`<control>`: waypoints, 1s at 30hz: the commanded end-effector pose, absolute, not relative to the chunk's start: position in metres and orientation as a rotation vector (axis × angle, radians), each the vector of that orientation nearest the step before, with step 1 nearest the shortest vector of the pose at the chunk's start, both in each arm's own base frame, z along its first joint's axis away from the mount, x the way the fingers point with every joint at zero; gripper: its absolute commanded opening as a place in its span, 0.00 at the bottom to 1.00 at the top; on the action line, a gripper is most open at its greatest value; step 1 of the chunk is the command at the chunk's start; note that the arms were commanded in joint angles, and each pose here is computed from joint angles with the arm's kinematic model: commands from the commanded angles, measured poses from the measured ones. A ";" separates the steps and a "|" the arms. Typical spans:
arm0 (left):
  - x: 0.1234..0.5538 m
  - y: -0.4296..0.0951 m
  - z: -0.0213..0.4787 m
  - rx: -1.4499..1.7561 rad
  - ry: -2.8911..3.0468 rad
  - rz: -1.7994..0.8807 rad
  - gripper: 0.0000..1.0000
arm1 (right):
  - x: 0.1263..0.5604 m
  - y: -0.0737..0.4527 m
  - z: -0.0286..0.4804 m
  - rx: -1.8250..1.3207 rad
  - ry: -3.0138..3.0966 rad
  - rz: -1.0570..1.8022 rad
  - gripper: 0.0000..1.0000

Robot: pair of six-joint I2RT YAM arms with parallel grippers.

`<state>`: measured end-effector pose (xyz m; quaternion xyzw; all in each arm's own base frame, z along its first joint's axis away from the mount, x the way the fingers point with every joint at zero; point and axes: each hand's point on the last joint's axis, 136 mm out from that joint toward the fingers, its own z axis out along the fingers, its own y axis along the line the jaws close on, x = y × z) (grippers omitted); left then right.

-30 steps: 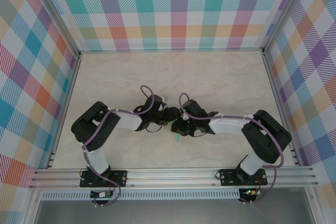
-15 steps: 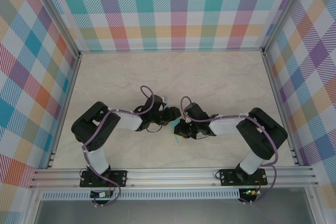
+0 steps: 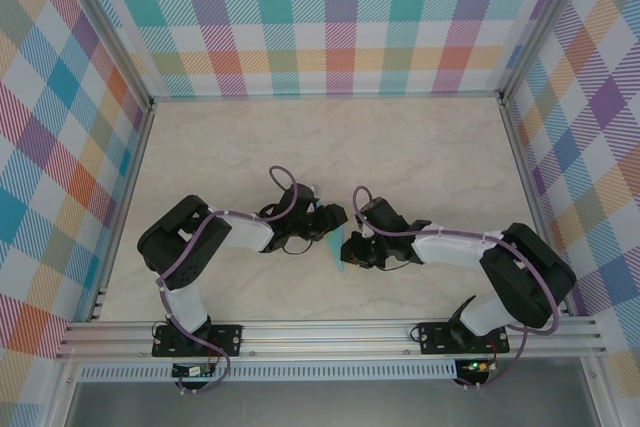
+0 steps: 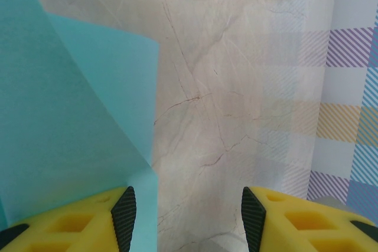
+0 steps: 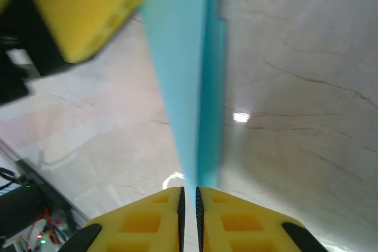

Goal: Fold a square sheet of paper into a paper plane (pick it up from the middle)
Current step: Fold the wing for the fifth time at the center of the table.

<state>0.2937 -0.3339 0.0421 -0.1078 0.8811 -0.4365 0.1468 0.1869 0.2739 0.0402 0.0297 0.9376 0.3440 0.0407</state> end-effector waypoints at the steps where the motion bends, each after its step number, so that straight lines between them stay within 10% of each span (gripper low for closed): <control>1: 0.273 -0.317 -0.002 -0.365 2.689 -1.086 0.52 | 0.200 0.278 0.053 0.192 2.792 1.109 0.16; 30: 0.295 -0.332 0.080 -0.068 2.575 -1.150 0.62 | 0.164 0.246 -0.044 0.308 3.156 0.746 0.11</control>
